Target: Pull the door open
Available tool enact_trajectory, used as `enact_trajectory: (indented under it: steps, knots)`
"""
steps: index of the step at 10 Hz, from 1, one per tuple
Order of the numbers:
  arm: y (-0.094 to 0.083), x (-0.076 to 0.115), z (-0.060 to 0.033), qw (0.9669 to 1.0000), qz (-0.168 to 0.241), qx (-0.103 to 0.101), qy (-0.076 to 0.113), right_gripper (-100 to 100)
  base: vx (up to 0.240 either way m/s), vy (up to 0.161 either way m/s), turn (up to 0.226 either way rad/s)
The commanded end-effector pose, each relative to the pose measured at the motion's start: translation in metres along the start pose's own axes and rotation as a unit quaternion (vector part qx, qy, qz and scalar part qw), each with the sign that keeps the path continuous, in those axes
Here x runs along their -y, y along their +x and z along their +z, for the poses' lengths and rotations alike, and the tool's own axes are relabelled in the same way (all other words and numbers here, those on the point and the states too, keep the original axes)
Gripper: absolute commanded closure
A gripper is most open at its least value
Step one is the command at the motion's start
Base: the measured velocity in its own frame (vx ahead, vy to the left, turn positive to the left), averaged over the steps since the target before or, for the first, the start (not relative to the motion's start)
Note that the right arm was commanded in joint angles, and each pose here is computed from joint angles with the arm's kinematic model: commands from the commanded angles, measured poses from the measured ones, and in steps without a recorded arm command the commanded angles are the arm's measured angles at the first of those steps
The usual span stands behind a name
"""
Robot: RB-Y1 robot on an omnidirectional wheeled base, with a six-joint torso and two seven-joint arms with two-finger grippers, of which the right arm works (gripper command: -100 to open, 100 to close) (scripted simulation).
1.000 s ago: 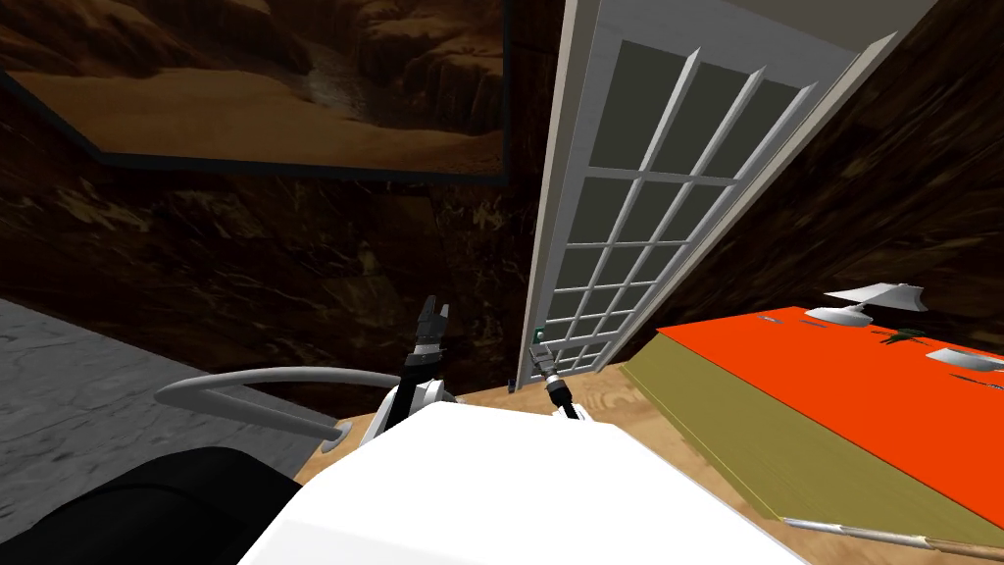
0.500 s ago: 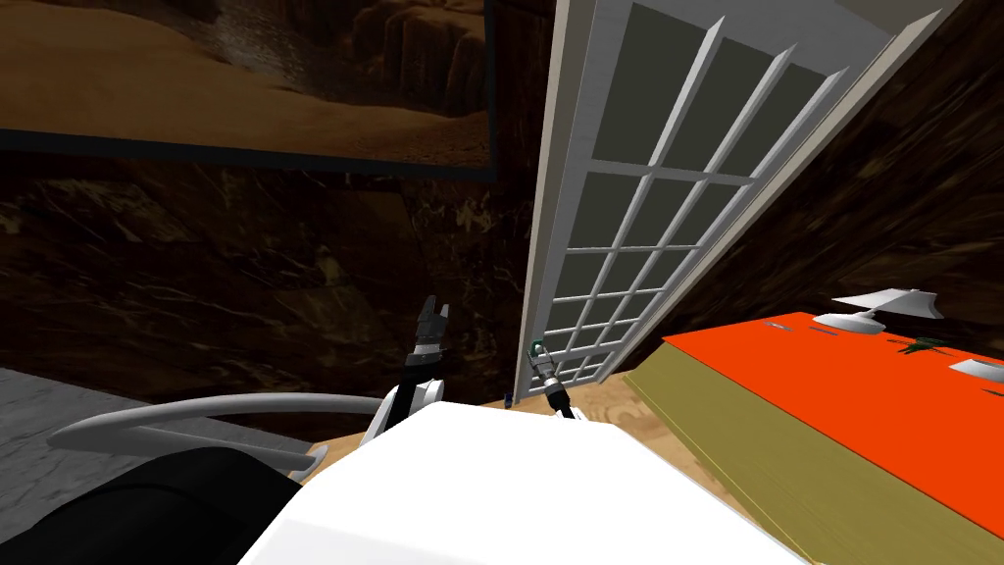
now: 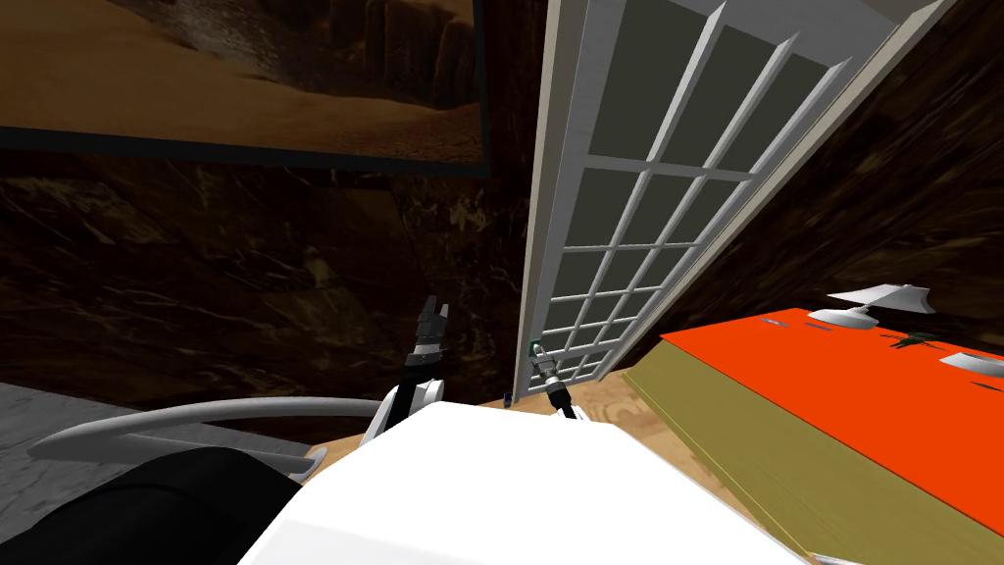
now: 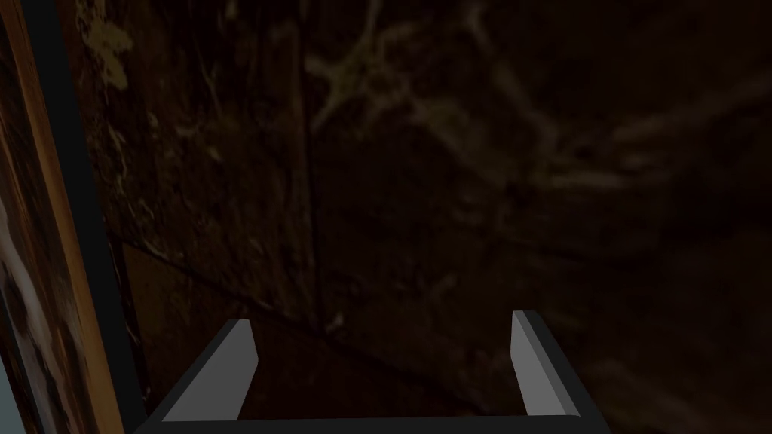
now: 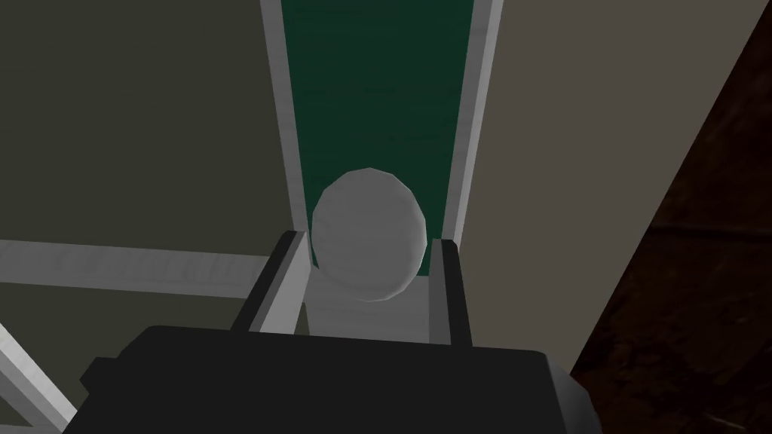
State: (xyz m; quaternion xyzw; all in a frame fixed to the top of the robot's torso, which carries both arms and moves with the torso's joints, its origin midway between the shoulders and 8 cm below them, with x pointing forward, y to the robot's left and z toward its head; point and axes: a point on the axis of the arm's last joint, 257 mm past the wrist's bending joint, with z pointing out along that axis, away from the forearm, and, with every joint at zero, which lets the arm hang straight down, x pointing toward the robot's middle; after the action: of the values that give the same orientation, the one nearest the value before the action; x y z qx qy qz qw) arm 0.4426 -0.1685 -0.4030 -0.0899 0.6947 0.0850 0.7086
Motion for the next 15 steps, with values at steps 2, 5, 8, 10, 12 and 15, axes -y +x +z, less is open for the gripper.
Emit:
enact_trajectory:
  steps: [2,5,8,10,12,15]
  knots:
    - [0.000,0.004,-0.0008,1.0000,0.009,0.000,0.003,100,-0.053,0.008,0.032]
    - [0.000,0.011,-0.0022,0.9996,0.026,-0.001,0.008,100,-0.211,0.036,0.049]
    - [0.001,0.020,-0.0043,0.9984,0.054,0.000,0.015,100,-0.143,0.041,0.059]
    - [0.001,0.024,-0.0052,0.9977,0.065,0.000,0.018,100,-0.082,0.011,0.054]
    - [0.001,0.024,-0.0052,0.9977,0.065,0.000,0.018,100,-0.046,0.020,0.014]
    - [0.001,0.024,-0.0052,0.9977,0.065,0.000,0.018,100,0.005,-0.002,-0.010]
